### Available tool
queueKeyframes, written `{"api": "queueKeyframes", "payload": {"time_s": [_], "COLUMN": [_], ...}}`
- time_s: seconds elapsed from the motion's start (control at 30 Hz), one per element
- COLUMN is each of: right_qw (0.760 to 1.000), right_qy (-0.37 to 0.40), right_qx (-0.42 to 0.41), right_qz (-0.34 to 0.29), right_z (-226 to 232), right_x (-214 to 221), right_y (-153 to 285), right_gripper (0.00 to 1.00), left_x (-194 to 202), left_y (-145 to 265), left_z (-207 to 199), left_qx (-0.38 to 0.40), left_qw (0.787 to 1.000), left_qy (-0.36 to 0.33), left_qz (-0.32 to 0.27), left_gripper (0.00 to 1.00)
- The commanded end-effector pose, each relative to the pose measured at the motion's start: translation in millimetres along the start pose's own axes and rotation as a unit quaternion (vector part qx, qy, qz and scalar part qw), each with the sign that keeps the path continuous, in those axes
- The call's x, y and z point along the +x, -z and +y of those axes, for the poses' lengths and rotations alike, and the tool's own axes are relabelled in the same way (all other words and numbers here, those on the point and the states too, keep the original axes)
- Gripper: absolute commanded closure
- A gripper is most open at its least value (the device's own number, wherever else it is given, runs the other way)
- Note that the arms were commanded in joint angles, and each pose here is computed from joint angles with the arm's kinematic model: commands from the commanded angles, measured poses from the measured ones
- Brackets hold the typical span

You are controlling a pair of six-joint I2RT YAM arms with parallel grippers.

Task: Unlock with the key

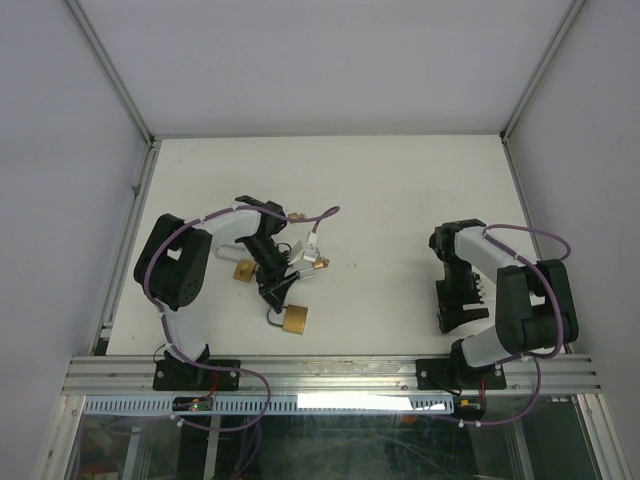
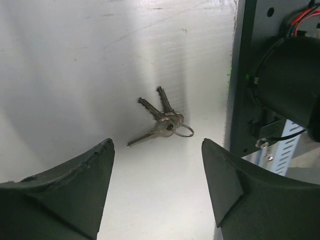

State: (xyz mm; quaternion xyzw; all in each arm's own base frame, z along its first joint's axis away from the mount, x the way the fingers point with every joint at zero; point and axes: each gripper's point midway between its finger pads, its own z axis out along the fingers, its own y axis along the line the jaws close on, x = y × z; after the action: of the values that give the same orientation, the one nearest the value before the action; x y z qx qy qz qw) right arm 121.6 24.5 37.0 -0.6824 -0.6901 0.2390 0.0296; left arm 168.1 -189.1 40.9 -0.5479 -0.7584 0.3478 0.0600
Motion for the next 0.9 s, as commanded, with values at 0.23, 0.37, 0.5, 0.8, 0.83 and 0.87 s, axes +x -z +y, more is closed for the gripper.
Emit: {"api": "queueKeyframes", "payload": {"time_s": [0.23,0.37,0.5,0.8,0.83,0.87], "right_qw": [0.993,0.993,0.994,0.989,0.988,0.988], "right_qy": [-0.105,-0.089,-0.074,-0.102,-0.11,-0.116], "right_qx": [-0.026,-0.051,-0.071,-0.102,-0.106,-0.107], "right_qz": [-0.035,-0.051,-0.027,-0.02,-0.011,-0.004], "right_z": [15.1,25.2,32.9,25.1,24.3,21.5], "right_x": [-5.9,-5.7,9.9,-8.5,-8.2,-7.1], "right_y": [-33.3,-33.1,-26.9,-3.6,-3.0,-3.0], "right_gripper": [0.25,0.35,0.4,0.32,0.32,0.32], "left_x": [-21.3,-24.2,-26.4,-27.4,-27.4,-27.4], "left_y": [28.9,31.0,31.4,28.6,28.6,28.8], "left_z": [3.3,3.7,4.3,2.3,2.5,2.5], "left_qx": [-0.034,-0.035,-0.033,-0.023,-0.024,-0.025], "left_qw": [0.997,0.996,0.997,0.997,0.997,0.997], "left_qy": [-0.066,-0.065,-0.063,-0.058,-0.059,-0.06], "left_qz": [-0.038,-0.042,-0.043,-0.049,-0.05,-0.05], "left_gripper": [0.25,0.25,0.24,0.24,0.24,0.24]}}
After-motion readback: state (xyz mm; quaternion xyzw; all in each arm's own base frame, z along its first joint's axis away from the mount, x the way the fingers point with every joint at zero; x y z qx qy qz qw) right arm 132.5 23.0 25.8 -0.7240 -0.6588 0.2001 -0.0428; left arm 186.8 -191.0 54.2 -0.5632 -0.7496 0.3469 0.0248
